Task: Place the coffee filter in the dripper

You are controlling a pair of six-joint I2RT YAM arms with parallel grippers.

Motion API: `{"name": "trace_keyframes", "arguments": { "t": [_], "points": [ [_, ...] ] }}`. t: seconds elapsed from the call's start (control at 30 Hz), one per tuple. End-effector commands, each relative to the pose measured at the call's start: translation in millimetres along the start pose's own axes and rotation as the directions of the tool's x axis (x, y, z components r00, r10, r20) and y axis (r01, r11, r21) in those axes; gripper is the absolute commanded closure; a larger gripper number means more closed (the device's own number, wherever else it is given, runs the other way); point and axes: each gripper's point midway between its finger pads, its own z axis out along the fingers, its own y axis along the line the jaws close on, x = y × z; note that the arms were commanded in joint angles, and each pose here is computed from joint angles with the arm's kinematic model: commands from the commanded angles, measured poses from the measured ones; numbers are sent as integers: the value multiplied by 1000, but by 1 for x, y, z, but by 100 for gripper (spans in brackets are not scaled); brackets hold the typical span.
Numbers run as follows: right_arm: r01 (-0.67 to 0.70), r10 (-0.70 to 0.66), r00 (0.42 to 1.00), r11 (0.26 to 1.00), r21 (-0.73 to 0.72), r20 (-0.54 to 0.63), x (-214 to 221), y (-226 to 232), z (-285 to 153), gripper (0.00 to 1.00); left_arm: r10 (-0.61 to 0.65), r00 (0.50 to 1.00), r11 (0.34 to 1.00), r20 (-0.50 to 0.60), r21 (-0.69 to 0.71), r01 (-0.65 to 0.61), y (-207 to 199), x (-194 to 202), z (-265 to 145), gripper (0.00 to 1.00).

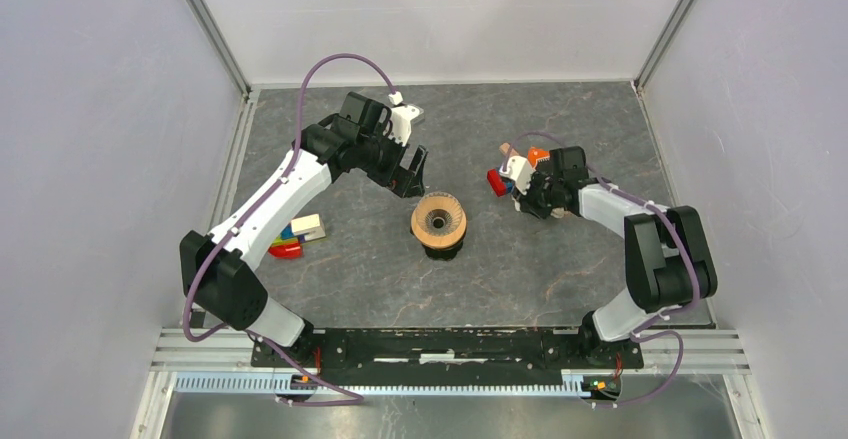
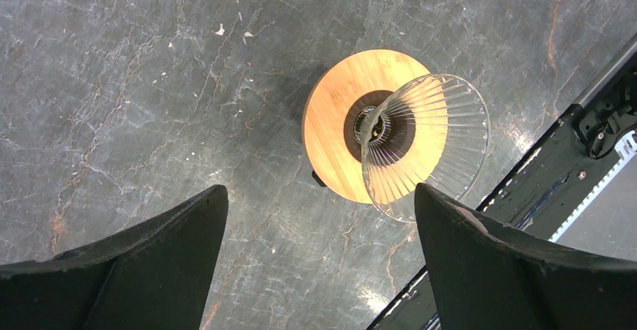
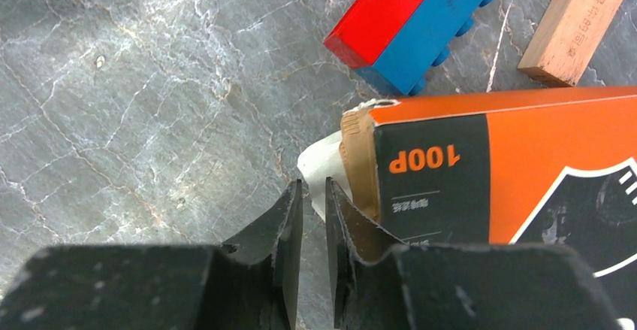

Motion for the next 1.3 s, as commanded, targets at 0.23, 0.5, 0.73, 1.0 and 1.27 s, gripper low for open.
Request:
{"name": "trace_keyframes", "arguments": {
  "t": [0.23, 0.5, 0.73, 1.0, 1.27],
  "points": [
    [163, -178, 982, 966, 198, 59, -29, -6, -13, 73, 57, 997, 998, 47, 11, -58, -2, -8, -9, 0],
    [241, -245, 969, 940, 242, -14, -28, -6, -5, 73, 61, 997, 998, 47, 5, -62, -1, -8, -10, 0],
    [270, -261, 963, 935, 228, -70, -17, -4, -1, 70, 65, 997, 998, 44, -1, -65, 0, -6, -10, 0],
    [276, -267, 961, 943, 187, -72, -11, 7, 6, 67, 60, 997, 998, 40, 3, -60, 0, -5, -8, 0],
    [285, -270, 958, 933, 219, -95, -12, -3, 9, 71, 62, 997, 998, 39, 2, -62, 0, -5, -8, 0]
  ]
}}
